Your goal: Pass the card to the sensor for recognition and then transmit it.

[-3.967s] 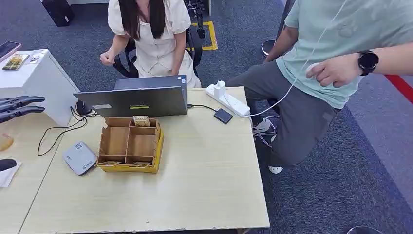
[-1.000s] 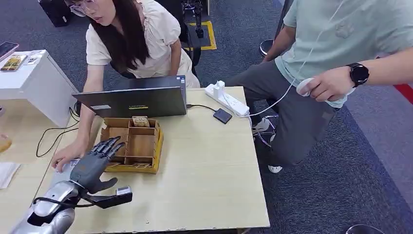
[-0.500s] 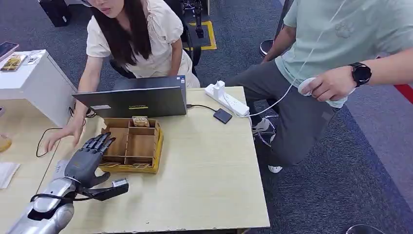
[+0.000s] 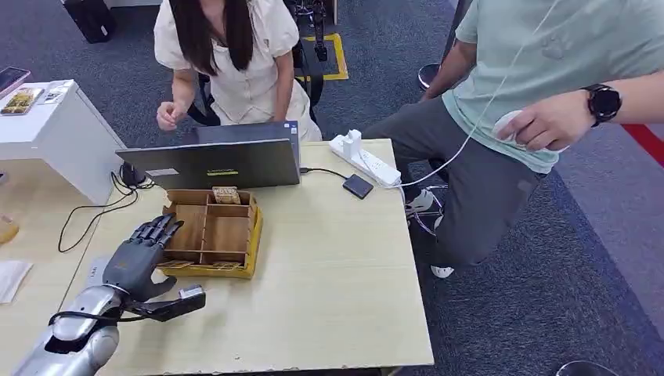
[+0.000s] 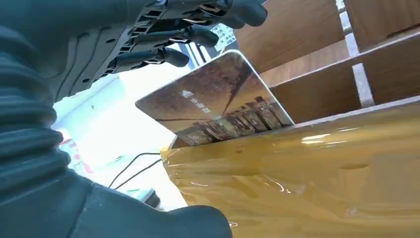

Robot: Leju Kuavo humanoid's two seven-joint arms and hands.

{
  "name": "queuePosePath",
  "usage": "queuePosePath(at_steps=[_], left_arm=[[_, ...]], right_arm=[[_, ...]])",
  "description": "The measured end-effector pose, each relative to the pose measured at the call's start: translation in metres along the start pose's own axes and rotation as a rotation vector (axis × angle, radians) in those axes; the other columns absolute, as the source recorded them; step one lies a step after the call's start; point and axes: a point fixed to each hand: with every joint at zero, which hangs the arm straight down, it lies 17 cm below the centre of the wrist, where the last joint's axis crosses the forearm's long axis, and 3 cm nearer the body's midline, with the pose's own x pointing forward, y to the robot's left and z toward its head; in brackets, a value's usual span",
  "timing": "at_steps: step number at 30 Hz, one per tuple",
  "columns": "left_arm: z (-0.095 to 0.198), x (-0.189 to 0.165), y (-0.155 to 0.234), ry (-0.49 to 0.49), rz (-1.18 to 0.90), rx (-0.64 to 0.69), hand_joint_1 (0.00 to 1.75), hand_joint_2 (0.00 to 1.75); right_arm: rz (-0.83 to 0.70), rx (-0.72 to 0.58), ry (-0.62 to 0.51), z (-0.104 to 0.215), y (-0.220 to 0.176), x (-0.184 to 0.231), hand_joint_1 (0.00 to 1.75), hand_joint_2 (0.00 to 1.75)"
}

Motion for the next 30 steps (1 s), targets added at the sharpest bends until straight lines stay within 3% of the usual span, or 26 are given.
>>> queuePosePath(at_steps=[30], left_arm=[[0.006,-0.048,0.038,-0.043,-0.026,-0.057,0.00,1.75]], right_arm=[[-0.017,-0.010,0.004,0.000,-0.003,-0.002,0.00,1.75]])
